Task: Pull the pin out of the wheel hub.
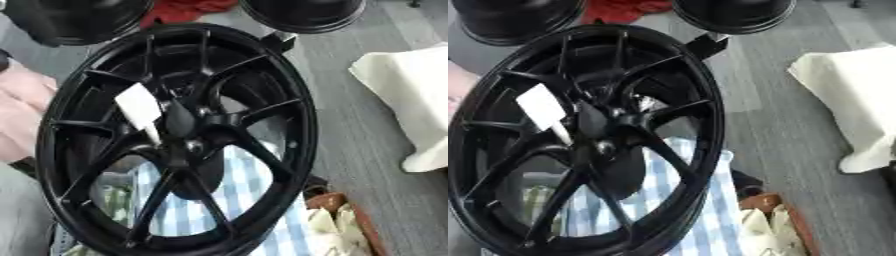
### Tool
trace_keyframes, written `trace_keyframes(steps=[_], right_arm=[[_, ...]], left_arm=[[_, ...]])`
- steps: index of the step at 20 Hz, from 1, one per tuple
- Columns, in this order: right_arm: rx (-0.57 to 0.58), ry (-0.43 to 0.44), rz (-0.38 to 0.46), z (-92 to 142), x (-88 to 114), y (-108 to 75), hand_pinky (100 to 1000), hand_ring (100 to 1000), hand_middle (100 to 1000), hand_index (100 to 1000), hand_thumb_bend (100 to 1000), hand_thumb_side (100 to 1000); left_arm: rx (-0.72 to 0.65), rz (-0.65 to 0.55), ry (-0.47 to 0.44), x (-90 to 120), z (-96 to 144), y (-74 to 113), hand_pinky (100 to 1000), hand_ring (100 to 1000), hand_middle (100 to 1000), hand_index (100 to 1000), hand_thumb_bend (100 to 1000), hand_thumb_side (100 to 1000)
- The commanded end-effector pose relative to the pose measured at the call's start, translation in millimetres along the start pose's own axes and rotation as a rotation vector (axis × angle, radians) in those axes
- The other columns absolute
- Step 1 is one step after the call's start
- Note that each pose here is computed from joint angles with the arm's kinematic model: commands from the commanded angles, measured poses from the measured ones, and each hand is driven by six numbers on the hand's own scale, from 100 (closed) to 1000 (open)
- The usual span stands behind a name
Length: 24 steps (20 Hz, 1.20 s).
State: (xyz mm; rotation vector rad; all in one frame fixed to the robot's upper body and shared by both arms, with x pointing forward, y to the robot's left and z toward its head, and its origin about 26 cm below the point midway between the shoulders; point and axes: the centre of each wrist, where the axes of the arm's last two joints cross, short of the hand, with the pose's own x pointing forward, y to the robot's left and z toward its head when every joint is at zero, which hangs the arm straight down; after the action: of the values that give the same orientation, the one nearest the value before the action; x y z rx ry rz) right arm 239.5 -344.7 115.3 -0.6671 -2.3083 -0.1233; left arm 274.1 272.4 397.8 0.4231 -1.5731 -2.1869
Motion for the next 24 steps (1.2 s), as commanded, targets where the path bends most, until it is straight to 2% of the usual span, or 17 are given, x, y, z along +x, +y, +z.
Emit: trace_keyframes(steps=[1, 6, 13, 15, 16, 19, 20, 24], right_arm=[[0.017, -0.029, -0.012, -6.9, 5.8, -0.2, 816, 730, 760, 651, 100, 414], [0.021, -0.028, -0.022, -7.5, 6.0, 0.8, 816, 728, 758, 651, 100, 416], [0.024, -0.026, -0.034, -8.6, 6.4, 1.7, 816, 725, 756, 651, 100, 418], [0.024, -0.024, -0.037, -8.6, 6.4, 1.7, 816, 724, 754, 651, 100, 419], [0.023, -0.024, -0.038, -8.6, 6.4, 1.8, 816, 722, 753, 651, 100, 420], [0.023, -0.021, -0.044, -8.5, 6.4, 2.5, 816, 720, 752, 650, 100, 424], [0.023, -0.020, -0.046, -8.4, 6.4, 2.6, 816, 719, 752, 649, 100, 427], [0.020, -0.015, -0.052, -8.2, 6.4, 3.5, 816, 718, 751, 648, 100, 435]], left_arm=[[-0.010, -0.059, -0.013, 8.2, -5.6, 6.1, 809, 776, 751, 851, 100, 726], [-0.014, -0.070, -0.065, 8.5, -23.3, 9.0, 806, 775, 754, 853, 100, 727], [-0.053, -0.044, -0.065, -6.9, -44.1, 2.5, 805, 779, 760, 861, 137, 733], [-0.064, -0.046, -0.063, -10.8, -48.2, 0.2, 809, 787, 771, 870, 176, 698], [-0.066, -0.050, -0.062, -12.6, -49.8, -0.5, 813, 793, 780, 878, 215, 636], [-0.071, -0.060, -0.061, -20.2, -52.9, -2.9, 823, 804, 791, 887, 292, 535], [-0.073, -0.062, -0.060, -23.1, -53.9, -4.1, 826, 807, 792, 892, 347, 481], [-0.088, -0.061, -0.060, -33.2, -60.4, -10.0, 829, 811, 793, 896, 419, 381]])
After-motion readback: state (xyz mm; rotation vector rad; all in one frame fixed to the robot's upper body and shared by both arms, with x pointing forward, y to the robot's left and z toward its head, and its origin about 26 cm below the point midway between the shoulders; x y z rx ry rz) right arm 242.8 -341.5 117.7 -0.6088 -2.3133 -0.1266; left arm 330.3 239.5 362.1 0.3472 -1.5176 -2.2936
